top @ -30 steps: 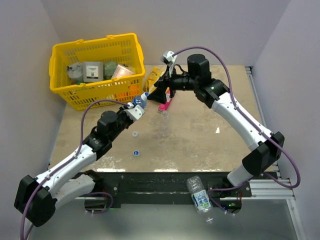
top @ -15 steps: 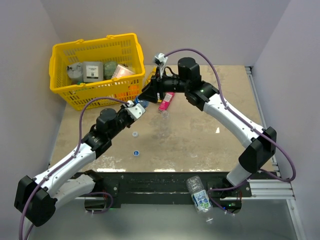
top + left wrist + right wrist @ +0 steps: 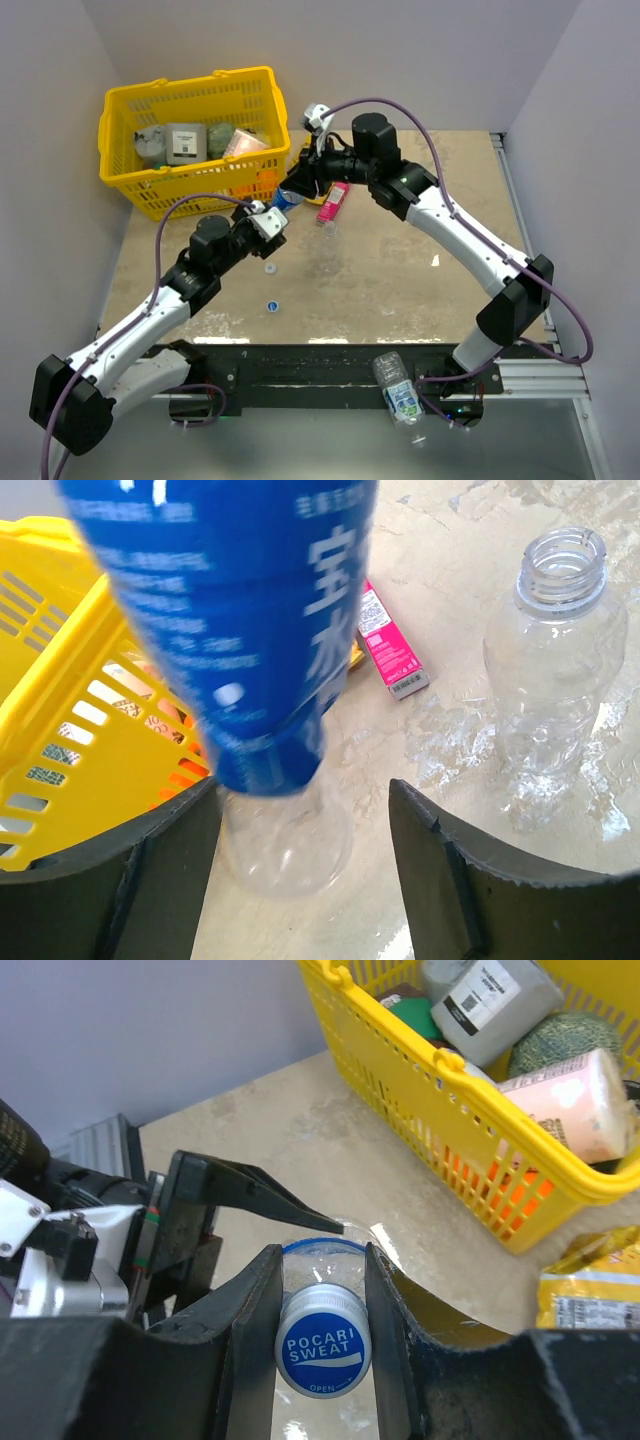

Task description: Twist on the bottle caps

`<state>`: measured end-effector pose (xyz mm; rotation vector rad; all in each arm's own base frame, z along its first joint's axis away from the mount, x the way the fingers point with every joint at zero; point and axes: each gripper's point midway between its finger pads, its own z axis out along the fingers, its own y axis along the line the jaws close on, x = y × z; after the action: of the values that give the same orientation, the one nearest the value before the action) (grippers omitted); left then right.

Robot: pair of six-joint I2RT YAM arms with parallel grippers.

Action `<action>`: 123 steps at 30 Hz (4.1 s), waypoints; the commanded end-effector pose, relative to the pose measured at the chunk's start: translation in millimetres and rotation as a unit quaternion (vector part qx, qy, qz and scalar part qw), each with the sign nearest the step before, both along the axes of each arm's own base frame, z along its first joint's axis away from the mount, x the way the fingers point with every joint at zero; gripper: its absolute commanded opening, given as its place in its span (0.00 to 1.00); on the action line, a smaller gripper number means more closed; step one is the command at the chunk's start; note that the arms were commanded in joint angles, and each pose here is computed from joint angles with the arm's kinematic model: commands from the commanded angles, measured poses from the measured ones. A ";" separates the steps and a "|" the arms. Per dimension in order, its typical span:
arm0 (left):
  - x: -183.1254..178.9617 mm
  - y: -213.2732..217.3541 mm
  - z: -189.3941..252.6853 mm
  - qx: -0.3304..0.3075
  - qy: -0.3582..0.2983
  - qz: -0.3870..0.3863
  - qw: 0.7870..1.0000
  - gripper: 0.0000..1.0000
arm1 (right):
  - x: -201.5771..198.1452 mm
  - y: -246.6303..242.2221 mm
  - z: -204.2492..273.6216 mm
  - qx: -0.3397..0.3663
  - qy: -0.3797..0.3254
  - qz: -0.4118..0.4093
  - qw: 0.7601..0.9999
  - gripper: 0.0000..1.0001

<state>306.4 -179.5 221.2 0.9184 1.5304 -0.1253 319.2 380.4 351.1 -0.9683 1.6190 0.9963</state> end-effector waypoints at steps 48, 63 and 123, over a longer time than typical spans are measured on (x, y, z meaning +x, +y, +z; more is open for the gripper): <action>12.4 46.9 0.5 -0.075 0.056 0.084 0.992 1.00 | 83.8 -211.7 -112.1 -0.214 -0.016 -0.203 0.955 0.02; 20.1 59.2 -0.5 -0.080 0.067 0.097 0.990 1.00 | 91.9 -209.5 -132.9 -0.205 0.001 -0.214 0.955 0.46; -254.3 -259.5 -55.4 0.282 0.020 -0.776 0.564 1.00 | 73.3 -249.4 98.4 -0.036 -0.161 -0.375 0.912 0.89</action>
<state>69.3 -434.5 179.6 2.5414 0.3949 -0.8979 402.9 138.9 423.0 -0.4729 1.6200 0.2479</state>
